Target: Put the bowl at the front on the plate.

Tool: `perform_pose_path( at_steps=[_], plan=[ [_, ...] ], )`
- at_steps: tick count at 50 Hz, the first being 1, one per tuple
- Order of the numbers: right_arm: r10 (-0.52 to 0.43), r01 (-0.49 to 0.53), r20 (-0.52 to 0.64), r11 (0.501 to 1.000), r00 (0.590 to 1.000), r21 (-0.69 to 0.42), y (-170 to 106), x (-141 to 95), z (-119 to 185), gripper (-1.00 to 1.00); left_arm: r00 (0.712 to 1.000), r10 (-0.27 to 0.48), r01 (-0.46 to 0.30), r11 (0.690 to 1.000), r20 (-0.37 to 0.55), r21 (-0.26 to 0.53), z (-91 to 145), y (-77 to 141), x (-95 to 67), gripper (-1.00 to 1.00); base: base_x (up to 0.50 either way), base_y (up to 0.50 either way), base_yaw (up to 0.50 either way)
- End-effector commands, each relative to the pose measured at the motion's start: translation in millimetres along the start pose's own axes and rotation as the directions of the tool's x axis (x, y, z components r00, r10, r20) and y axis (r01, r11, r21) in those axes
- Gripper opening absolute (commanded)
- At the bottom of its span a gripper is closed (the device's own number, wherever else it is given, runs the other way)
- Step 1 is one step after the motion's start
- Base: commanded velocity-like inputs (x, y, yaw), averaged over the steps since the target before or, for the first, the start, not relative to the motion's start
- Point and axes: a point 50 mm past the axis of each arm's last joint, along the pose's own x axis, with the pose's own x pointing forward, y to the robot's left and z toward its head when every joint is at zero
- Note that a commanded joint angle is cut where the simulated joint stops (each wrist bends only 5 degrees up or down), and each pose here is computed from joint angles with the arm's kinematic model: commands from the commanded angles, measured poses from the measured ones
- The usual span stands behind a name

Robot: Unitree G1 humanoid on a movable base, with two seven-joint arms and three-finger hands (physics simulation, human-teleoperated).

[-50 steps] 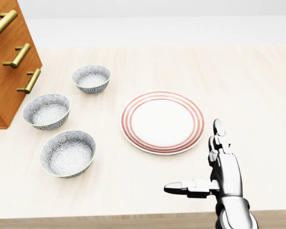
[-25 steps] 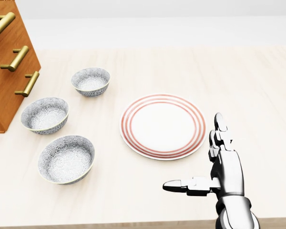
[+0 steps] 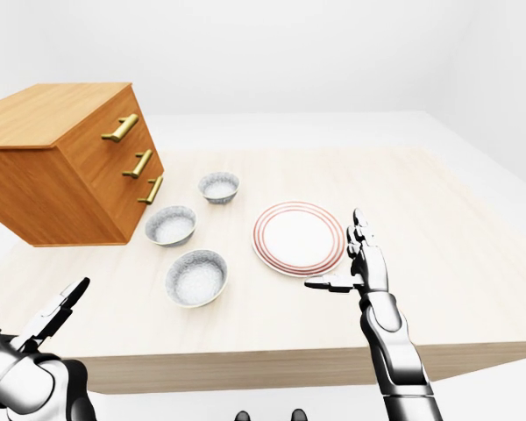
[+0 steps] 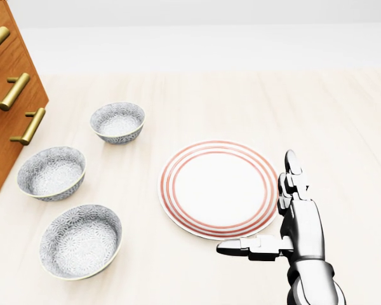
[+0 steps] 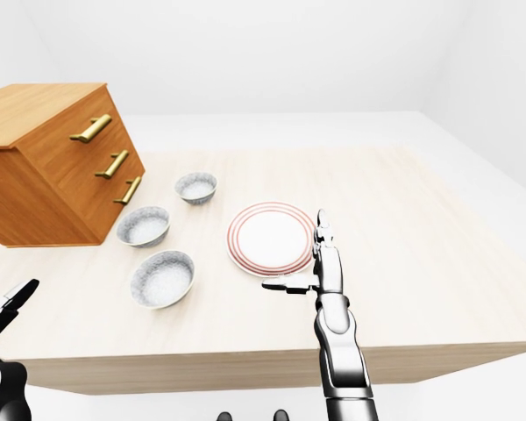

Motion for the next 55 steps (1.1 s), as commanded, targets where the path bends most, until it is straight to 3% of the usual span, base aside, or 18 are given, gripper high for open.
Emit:
perform_pose_path(
  at_steps=[1, 55],
  plan=[
    [0.002, -0.002, 0.001, 1.000, 1.000, 0.001, 0.1, 0.0, 0.2, 1.00, 1.000, 0.002, -0.002, 1.000, -0.002, 0.007, -1.2, 0.4, 0.0, 1.00, 0.18, 0.00, 0.00],
    [0.022, -0.022, 0.014, 1.000, 1.000, -0.004, 2.6, -2.4, 3.0, 1.00, 1.000, 0.003, -0.003, 1.000, 0.004, 0.011, -0.1, 1.1, -1.8, 1.00, 0.25, 0.00, 0.00]
  ],
)
